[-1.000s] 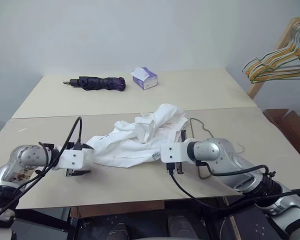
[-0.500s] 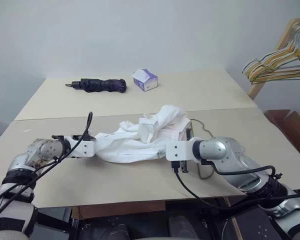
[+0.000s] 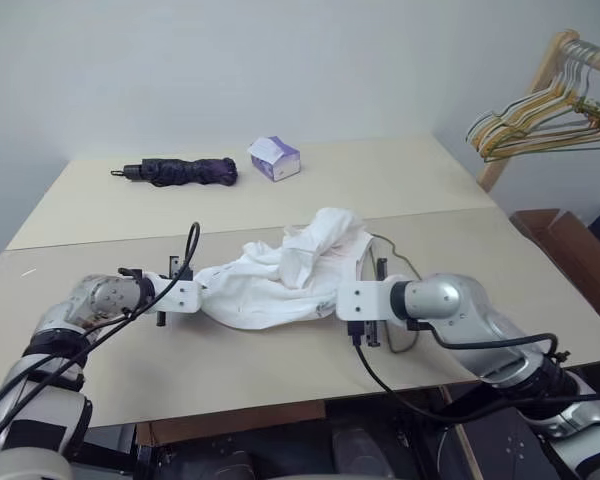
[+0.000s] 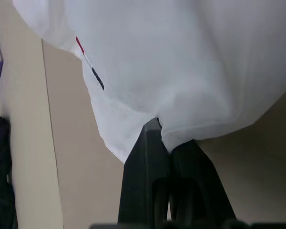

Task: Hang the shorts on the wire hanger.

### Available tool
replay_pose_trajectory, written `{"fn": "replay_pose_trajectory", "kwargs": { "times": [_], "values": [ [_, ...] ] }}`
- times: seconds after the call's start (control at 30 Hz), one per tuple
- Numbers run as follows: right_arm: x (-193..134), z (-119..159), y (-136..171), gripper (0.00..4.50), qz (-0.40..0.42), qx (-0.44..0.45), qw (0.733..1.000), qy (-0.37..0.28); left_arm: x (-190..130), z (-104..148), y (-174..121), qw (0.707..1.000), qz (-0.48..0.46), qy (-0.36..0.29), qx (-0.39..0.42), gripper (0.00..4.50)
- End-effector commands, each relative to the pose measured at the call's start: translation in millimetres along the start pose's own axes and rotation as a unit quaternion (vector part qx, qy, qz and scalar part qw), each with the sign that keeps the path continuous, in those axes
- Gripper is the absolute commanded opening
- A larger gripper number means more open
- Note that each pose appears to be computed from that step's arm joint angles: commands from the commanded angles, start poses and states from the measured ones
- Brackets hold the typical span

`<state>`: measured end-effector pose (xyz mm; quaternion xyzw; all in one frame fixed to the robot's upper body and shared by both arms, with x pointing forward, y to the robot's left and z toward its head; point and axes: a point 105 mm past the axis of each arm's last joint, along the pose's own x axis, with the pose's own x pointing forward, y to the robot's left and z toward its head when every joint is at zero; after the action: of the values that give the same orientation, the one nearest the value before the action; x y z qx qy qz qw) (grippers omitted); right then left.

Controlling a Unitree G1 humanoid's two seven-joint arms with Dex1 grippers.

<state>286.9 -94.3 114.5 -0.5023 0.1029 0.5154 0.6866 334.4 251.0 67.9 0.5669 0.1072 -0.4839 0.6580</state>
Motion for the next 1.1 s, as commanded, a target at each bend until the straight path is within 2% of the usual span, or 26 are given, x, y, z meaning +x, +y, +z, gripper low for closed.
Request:
{"fn": "replay_pose_trajectory", "kwargs": {
  "times": [0.03,0.27,0.33,0.47,0.6,0.67,0.73,0.83,0.93,1.0,1.03,1.1],
  "values": [
    [-23.6,6.6,0.7,0.00,0.010,-0.046,0.998,-0.049,-33.3,7.3,-6.3,0.998,-0.057,-0.025,-0.002,0.02],
    [-57.5,-9.7,25.4,0.00,0.113,-0.058,0.990,-0.064,-87.4,42.6,-74.3,0.967,-0.224,-0.081,-0.095,0.02],
    [-60.9,-6.5,27.9,0.00,0.131,-0.055,0.987,-0.078,-93.5,52.7,-81.2,0.961,-0.239,-0.088,-0.112,0.02],
    [-61.4,7.3,26.2,0.00,0.155,-0.051,0.980,-0.118,-88.6,69.7,-75.7,0.962,-0.212,-0.107,-0.136,0.02],
    [-55.7,10.9,-8.5,0.00,0.112,-0.063,0.984,-0.125,-78.0,73.5,-45.1,0.972,-0.137,-0.120,-0.150,0.02],
    [-50.1,8.5,-47.6,0.00,0.048,-0.076,0.990,-0.110,-66.4,63.4,-3.0,0.981,-0.017,-0.109,-0.158,0.02],
    [-43.6,8.9,-97.9,0.00,-0.047,-0.090,0.991,-0.092,-56.3,38.0,55.8,0.969,0.151,-0.044,-0.192,0.02],
    [-38.5,14.2,-184.4,0.00,-0.222,-0.090,0.970,-0.043,-80.3,1.4,144.7,0.898,0.371,0.040,-0.232,0.02],
    [-50.0,32.9,-248.9,0.00,-0.377,-0.098,0.921,-0.019,-131.2,-12.1,214.1,0.802,0.548,0.096,-0.217,0.02],
    [-67.4,54.5,-276.6,0.00,-0.484,-0.110,0.867,-0.036,-169.1,-4.9,244.8,0.738,0.639,0.113,-0.182,0.02],
    [-84.7,73.1,-288.0,0.00,-0.551,-0.108,0.824,-0.076,-194.9,6.2,259.8,0.698,0.690,0.112,-0.155,0.02],
    [-107.6,93.4,-295.7,0.00,-0.621,-0.108,0.765,-0.129,-227.0,25.5,275.2,0.649,0.746,0.101,-0.110,0.02]
  ]
}}
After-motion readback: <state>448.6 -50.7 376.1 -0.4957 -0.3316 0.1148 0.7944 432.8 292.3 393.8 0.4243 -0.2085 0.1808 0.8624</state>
